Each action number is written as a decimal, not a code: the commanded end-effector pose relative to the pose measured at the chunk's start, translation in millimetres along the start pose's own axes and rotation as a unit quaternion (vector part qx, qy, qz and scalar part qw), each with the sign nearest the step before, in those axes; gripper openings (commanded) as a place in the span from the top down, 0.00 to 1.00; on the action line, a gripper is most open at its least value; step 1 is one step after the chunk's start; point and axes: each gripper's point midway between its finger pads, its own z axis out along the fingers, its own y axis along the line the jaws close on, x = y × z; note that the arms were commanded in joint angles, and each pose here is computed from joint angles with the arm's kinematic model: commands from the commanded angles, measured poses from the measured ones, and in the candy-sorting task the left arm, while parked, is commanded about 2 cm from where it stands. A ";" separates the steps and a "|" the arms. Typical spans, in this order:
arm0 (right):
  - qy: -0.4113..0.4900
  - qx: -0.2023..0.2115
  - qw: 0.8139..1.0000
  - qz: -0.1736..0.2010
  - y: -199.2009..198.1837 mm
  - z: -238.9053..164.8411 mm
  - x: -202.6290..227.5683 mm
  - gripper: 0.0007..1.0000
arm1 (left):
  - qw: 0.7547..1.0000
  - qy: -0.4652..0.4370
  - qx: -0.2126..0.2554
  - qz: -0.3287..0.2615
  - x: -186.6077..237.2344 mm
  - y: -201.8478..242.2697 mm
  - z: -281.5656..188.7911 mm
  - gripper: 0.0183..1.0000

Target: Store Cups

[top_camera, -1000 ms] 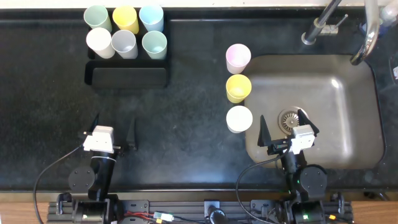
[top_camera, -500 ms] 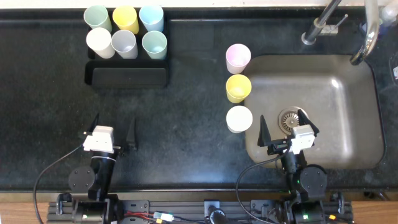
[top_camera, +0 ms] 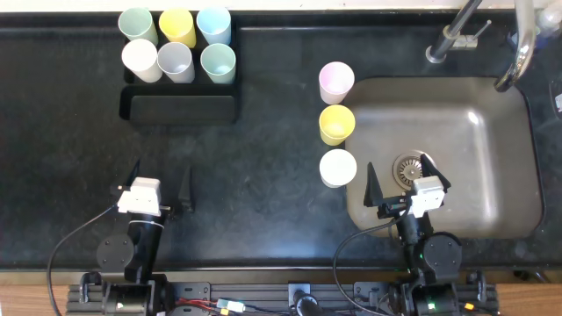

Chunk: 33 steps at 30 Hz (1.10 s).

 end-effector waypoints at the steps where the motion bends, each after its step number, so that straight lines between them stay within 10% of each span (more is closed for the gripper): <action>1: -0.001 0.000 1.000 0.002 0.4 0.2 3.1 0.01 | 1.000 -0.003 0.007 0.008 -1.5 -2.5 -0.5 0.00; 16: -0.001 0.000 1.000 0.002 0.4 0.2 3.0 0.00 | 0.991 -0.051 0.014 -0.125 -69.8 1.9 12.3 0.00; 23: -0.001 0.000 1.000 0.002 0.4 0.2 3.0 0.00 | 0.975 0.085 0.112 -0.172 -147.6 -33.1 81.8 0.00; 33: -0.001 0.000 1.000 0.002 0.4 0.2 3.0 0.00 | 0.941 0.273 0.078 -0.183 -201.4 -137.1 175.2 0.00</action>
